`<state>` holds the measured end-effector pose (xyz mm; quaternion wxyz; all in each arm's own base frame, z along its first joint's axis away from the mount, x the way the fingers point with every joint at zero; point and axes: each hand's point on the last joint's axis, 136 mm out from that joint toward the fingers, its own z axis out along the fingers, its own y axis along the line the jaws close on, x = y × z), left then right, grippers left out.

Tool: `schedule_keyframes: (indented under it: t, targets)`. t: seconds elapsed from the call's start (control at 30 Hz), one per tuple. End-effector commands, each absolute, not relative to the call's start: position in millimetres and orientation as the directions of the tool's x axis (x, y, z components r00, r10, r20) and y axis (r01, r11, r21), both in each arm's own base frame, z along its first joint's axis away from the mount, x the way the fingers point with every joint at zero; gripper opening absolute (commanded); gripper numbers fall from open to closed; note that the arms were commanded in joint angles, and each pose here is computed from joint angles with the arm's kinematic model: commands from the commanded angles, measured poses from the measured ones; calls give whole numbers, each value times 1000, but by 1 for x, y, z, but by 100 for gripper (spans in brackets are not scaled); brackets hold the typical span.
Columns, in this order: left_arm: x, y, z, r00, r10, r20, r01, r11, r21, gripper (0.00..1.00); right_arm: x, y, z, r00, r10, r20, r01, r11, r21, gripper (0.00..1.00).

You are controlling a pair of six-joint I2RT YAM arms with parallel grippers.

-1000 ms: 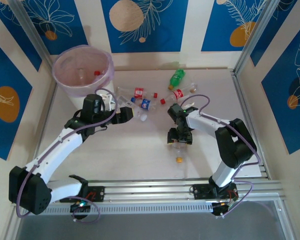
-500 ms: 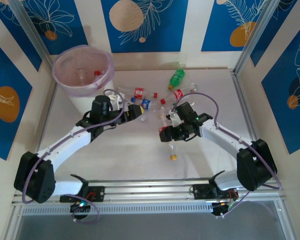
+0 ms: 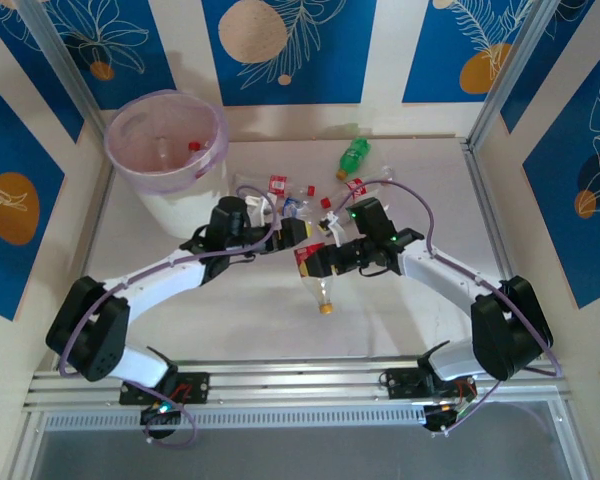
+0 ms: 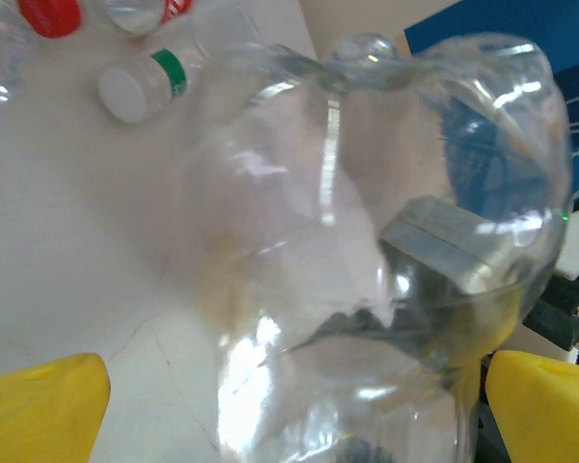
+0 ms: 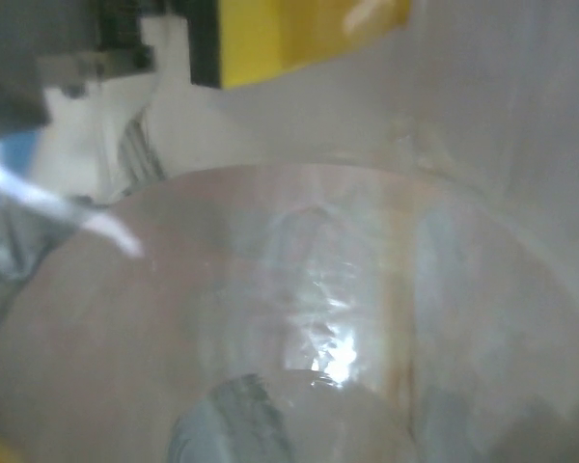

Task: Put the plastic bottles in the bin

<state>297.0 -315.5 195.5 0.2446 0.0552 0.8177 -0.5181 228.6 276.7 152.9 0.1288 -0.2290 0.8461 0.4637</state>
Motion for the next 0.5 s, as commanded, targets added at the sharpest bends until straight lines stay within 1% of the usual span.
schedule_keyframes:
  t: [0.0, 0.1, 0.2, 0.33, 0.37, 0.43, 0.47]
  targets:
    - [297, -332, 215, -860, -157, -486, 400, 385, -832, 100, 226, 286, 167, -860, -274, -430, -508, 388, 769, 60]
    - [295, -338, 214, -865, -150, -478, 402, 363, -841, 97, 226, 288, 170, -861, -269, -432, -507, 369, 779, 60]
    - [295, -340, 214, -867, -153, -474, 400, 353, -846, 87, 227, 287, 171, -863, -265, -430, -503, 367, 782, 60]
    - [295, -340, 214, -865, -155, -477, 402, 356, -844, 71, 229, 285, 171, -867, -257, -426, -496, 374, 784, 61]
    - [296, -340, 214, -866, -155, -476, 401, 355, -845, 68, 229, 285, 170, -870, -256, -422, -492, 375, 786, 61]
    - [296, -341, 214, -867, -155, -474, 399, 355, -845, 65, 229, 284, 170, -870, -256, -421, -491, 376, 786, 64]
    - [296, -341, 214, -866, -157, -474, 398, 356, -845, 62, 230, 283, 170, -872, -254, -418, -487, 381, 786, 65]
